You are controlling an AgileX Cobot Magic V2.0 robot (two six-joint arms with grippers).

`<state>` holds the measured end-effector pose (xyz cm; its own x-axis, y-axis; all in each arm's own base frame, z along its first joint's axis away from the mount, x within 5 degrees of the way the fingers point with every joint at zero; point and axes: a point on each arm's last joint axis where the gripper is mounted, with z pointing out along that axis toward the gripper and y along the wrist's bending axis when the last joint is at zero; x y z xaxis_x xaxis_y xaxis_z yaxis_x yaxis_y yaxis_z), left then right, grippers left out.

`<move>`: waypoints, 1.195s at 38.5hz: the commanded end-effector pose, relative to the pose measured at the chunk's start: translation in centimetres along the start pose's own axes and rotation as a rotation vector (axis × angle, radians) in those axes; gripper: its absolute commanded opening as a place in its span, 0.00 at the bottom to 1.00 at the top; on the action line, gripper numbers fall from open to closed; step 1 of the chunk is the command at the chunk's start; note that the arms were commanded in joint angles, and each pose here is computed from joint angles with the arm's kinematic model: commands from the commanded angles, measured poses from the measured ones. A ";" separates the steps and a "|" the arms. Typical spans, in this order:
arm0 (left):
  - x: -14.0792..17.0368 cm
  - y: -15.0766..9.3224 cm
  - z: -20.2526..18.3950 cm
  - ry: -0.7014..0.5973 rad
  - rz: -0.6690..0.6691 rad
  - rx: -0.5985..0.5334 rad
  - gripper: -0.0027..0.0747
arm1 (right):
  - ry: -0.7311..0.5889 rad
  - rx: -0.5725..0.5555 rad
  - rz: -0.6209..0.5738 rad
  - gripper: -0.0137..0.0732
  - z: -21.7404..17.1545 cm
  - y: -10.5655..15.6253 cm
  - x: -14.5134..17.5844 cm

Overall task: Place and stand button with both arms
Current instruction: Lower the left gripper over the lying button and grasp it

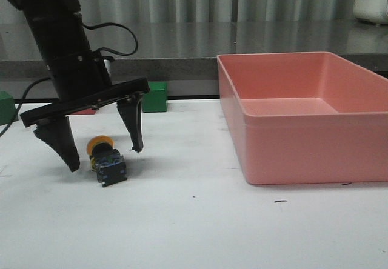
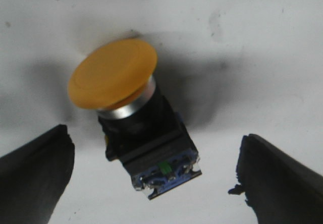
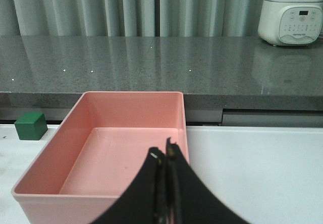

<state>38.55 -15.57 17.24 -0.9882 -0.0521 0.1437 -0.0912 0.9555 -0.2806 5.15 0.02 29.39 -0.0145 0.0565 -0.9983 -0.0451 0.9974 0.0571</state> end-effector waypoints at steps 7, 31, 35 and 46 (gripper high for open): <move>0.0 -1.3 -1.9 0.001 -0.016 0.041 0.69 | -0.098 -0.011 -0.023 0.08 -0.1 0.2 -1.5; 0.0 -1.0 -2.1 -0.005 0.025 0.003 0.38 | -0.097 -0.011 -0.023 0.08 -0.1 0.2 -1.5; 0.0 -0.9 -3.9 -0.114 0.065 -0.044 0.38 | -0.097 -0.011 -0.023 0.08 -0.1 0.2 -1.4; 1.1 -1.1 -8.1 -0.482 0.180 -0.083 0.38 | -0.097 -0.011 -0.023 0.08 -0.1 0.2 -1.4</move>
<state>39.30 -14.36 21.19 -0.9843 0.0003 -0.1765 0.0293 0.9863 -0.1621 5.17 0.02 29.33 -0.0151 0.0563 -0.9983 -0.0453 0.9973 0.0570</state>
